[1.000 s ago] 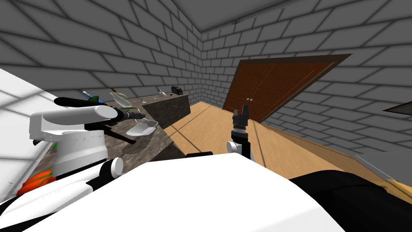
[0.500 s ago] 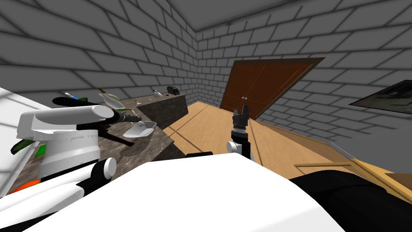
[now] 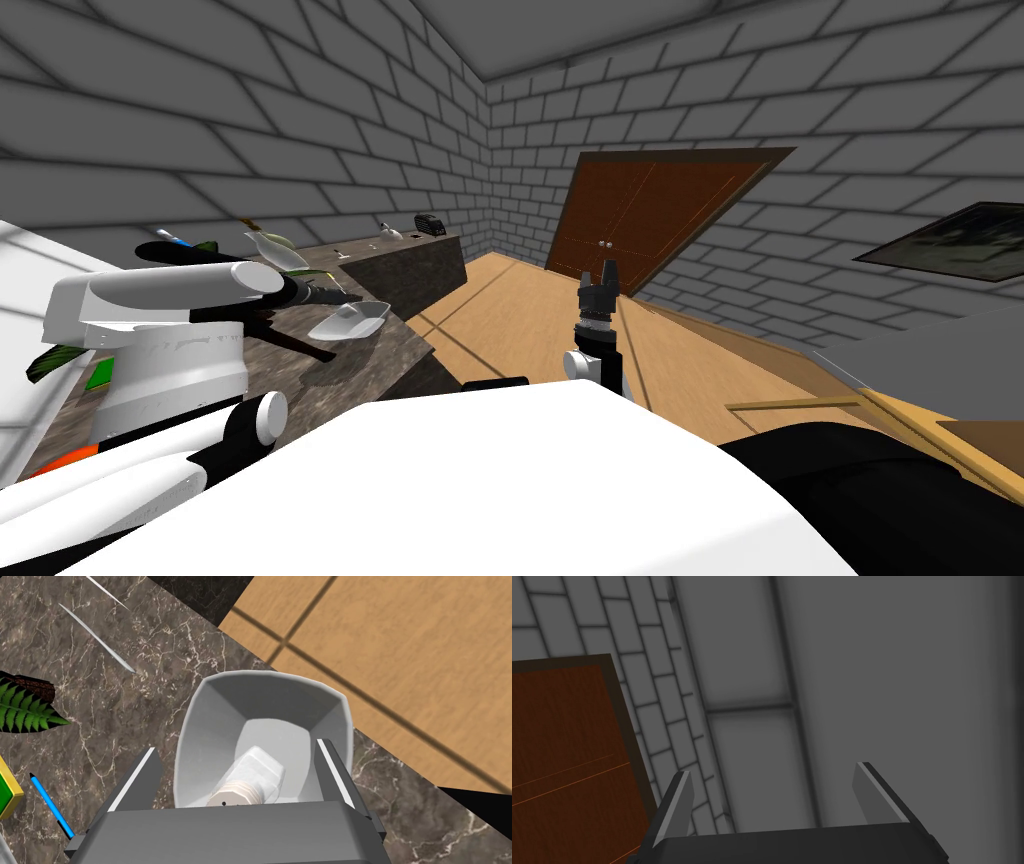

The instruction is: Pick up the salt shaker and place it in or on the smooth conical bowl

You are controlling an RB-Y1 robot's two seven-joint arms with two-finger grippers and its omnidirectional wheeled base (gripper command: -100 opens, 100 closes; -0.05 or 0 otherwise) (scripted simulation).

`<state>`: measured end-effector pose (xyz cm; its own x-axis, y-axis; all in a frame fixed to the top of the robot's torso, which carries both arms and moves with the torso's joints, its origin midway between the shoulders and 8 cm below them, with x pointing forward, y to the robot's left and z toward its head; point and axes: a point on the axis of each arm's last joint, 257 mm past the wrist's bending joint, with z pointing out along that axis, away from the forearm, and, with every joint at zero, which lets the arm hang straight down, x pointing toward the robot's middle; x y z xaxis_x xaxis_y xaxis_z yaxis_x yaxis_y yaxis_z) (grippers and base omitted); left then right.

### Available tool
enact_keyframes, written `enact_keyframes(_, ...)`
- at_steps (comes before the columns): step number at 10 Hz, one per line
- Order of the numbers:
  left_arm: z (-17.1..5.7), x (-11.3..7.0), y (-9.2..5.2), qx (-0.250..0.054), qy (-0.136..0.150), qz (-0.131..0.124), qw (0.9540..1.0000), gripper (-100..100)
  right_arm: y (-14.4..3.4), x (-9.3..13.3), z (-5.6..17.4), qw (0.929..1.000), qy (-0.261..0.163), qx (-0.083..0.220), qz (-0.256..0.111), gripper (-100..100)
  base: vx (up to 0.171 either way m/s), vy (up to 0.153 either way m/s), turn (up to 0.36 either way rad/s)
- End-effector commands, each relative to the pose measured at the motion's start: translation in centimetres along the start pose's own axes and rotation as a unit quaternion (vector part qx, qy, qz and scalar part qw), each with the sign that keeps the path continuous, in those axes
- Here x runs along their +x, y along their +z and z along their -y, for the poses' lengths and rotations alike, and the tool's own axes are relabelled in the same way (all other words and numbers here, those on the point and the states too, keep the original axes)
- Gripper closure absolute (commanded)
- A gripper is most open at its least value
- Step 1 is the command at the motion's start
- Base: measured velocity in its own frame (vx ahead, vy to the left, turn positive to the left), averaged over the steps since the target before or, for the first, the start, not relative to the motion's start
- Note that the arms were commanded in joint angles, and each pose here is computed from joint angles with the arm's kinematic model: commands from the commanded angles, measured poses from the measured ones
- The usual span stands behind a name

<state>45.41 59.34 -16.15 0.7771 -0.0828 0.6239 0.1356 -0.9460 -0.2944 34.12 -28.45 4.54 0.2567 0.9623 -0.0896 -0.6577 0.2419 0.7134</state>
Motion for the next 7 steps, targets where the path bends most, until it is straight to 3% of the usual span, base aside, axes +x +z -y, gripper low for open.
enact_keyframes(1,0.0,0.0,0.0,0.0,0.0,0.0,1.0,-100,0.0,0.0,0.0,1.0,0.0,0.0,0.0,0,0.0,0.0,0.0)
enact_keyframes(2,0.0,0.0,0.0,0.0,0.0,0.0,1.0,-100,0.0,0.0,0.0,1.0,0.0,0.0,0.0,0,0.0,0.0,0.0)
enact_keyframes(3,0.0,0.0,0.0,0.0,0.0,0.0,1.0,0,0.0,0.0,0.0,1.0,0.0,0.0,0.0,0,0.0,0.0,0.0)
enact_keyframes(4,0.3,0.5,-1.0,0.001,-0.002,0.001,1.0,-100,0.0,0.0,0.0,1.0,0.0,0.0,0.0,0,-0.006,0.007,-0.021)
enact_keyframes(7,0.7,1.1,-2.5,0.002,-0.004,0.002,1.0,-100,0.0,0.0,0.0,1.0,0.0,0.0,0.0,0,-0.008,0.008,-0.026)
